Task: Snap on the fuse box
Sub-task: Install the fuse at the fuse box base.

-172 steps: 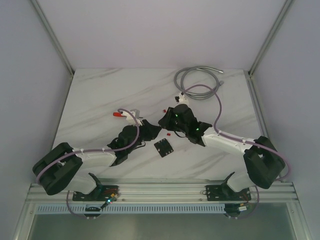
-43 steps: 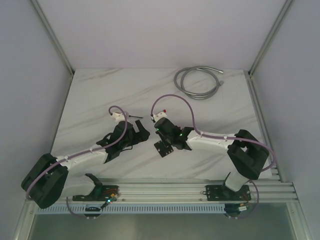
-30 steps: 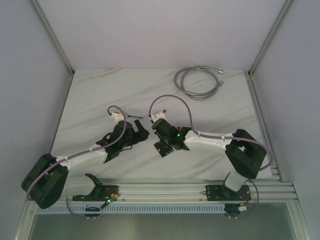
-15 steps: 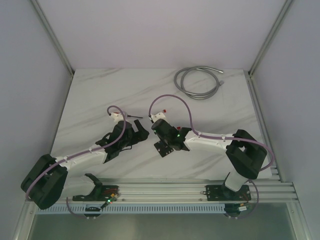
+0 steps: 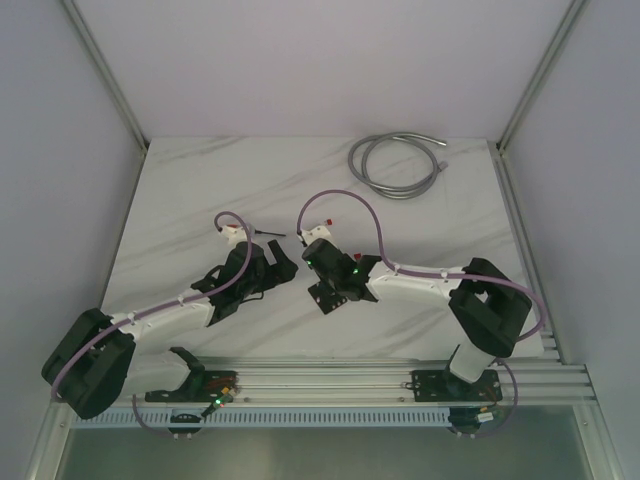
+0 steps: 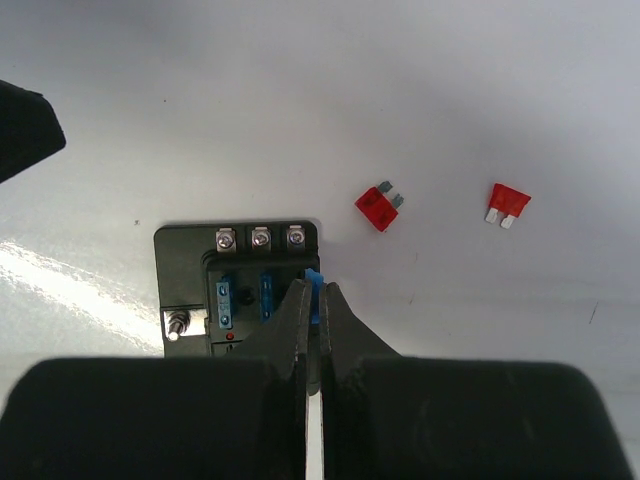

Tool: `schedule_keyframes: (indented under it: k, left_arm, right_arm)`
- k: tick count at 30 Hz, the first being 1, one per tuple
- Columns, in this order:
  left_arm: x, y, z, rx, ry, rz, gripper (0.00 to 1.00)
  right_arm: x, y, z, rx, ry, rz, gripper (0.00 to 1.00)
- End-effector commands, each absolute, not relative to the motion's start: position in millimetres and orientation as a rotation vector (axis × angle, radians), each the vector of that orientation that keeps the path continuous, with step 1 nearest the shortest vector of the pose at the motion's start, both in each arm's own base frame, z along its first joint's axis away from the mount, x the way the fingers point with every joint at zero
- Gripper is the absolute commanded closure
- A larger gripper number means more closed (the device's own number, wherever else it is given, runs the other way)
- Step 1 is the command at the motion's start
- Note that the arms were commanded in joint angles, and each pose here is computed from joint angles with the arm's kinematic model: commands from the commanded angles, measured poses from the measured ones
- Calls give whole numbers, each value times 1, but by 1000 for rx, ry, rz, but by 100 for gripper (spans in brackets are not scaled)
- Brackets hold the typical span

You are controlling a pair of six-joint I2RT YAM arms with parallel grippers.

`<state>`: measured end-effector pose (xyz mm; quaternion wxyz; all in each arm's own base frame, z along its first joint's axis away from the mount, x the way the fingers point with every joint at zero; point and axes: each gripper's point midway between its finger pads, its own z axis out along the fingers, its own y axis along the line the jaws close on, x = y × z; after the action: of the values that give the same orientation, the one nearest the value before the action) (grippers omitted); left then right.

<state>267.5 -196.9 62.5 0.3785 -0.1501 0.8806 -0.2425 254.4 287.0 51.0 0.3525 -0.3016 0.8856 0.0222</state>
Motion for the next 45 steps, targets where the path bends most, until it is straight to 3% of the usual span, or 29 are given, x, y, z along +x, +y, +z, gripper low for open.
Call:
schedule_keyframes:
  k: [1, 45]
  left_arm:
    - [269, -197, 68, -398, 2239, -633, 0]
    - [270, -198, 68, -399, 2243, -636, 0]
  right_arm:
    - [253, 288, 46, -780, 2307, 26, 100]
    - [244, 288, 42, -870, 2268, 51, 100]
